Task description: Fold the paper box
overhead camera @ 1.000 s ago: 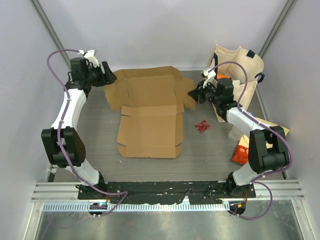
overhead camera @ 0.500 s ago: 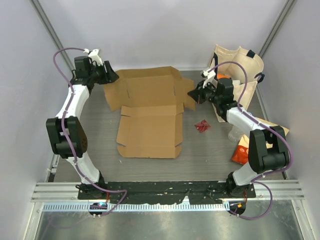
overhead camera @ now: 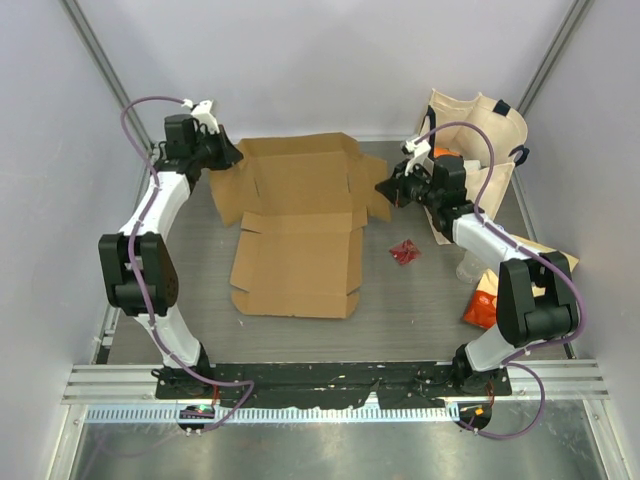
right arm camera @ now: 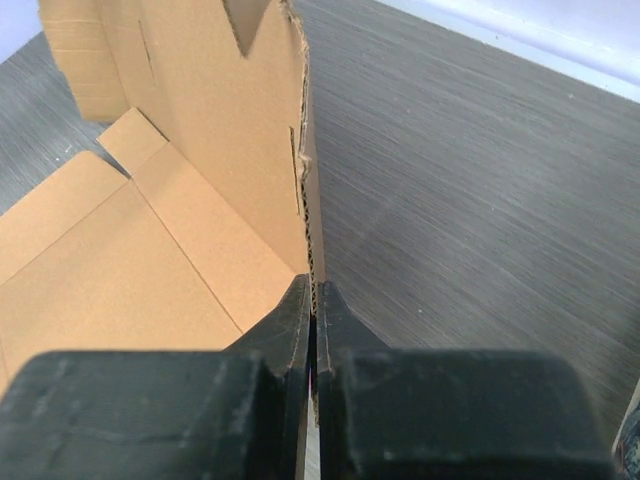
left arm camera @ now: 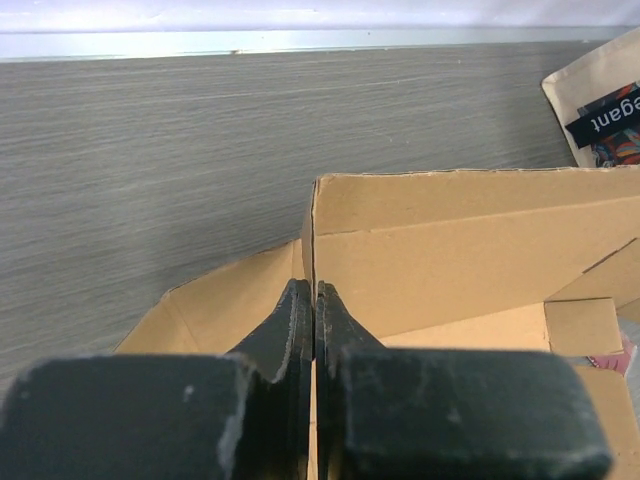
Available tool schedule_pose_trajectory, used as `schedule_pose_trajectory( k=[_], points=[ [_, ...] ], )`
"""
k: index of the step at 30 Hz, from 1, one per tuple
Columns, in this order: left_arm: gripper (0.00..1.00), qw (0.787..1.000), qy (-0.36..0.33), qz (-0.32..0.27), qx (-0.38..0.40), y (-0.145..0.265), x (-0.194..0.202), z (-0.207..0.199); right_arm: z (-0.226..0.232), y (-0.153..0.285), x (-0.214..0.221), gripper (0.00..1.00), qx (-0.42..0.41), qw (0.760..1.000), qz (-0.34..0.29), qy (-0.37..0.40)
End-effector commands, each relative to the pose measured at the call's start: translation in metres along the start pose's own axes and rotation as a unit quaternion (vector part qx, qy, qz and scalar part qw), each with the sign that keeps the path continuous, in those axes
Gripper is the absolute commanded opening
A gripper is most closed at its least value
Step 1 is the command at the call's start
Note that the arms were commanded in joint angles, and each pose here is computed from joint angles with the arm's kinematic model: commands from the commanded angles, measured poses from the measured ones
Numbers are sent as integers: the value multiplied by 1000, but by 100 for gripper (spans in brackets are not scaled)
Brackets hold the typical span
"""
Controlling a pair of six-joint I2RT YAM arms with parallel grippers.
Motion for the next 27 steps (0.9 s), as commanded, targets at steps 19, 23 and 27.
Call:
schedule_pose_trajectory(
  k=[19,23,27],
  points=[
    [0,999,-42,-25,15,48,0,-64,81,-22,-119,76,53,971,-3,232],
    [0,999,-40,-19,20,54,7,-71,108,-50,-131,70,-36,967,8,250],
    [0,999,-43,-8,17,55,18,-74,129,-72,-125,63,-92,963,26,251]
  ],
)
Point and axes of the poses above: each gripper's point midway between its finger pads, its own y axis back along the fingers, its own z axis along the line the jaws close on, x = y × z, the point moved 2 cm from there along y, back along the fingers, and after that the axes turned 8 degrees about -y, right-handed, at the moved point
